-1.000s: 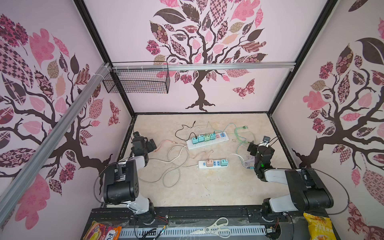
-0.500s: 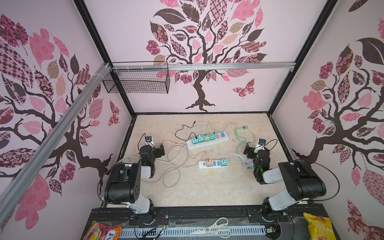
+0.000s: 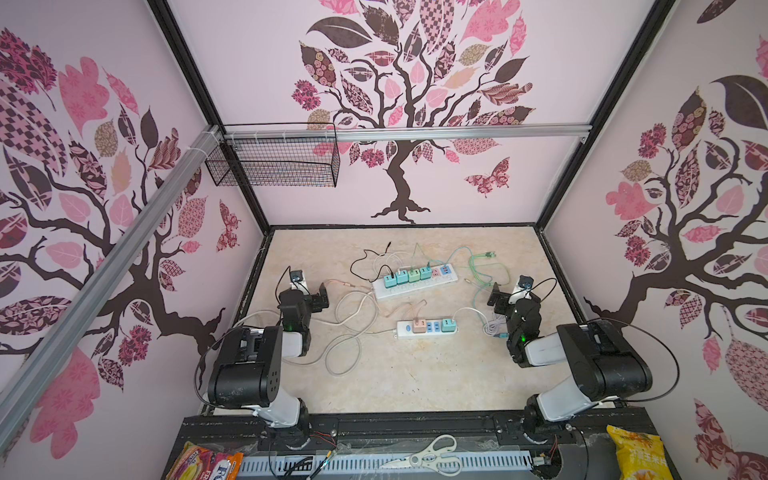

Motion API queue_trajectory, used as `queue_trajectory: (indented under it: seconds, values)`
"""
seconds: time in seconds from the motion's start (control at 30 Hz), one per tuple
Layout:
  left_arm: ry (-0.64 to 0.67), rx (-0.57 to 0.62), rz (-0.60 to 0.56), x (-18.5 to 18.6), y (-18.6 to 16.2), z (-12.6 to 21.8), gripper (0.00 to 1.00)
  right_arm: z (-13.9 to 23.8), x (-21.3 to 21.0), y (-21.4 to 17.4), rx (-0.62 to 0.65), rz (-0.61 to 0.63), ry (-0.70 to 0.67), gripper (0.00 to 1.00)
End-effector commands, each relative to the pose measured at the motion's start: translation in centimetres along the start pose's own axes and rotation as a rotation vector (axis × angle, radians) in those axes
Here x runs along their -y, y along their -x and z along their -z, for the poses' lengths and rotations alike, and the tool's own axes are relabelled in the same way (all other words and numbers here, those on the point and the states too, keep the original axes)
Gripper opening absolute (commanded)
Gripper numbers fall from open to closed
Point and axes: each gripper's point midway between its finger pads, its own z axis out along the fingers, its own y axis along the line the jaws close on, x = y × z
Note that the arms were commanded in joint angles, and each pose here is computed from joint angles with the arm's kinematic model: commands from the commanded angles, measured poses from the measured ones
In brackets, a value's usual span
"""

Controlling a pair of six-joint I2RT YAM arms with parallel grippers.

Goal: Insert the plug

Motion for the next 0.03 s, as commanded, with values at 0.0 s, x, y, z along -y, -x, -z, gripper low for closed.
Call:
queue_trajectory:
  seconds: [0.0]
  values:
    - [0.004, 0.011, -0.012, 0.01, 0.19, 0.12, 0.98, -0.25, 0.31, 0.47, 0.016, -0.013, -0.016, 1.00]
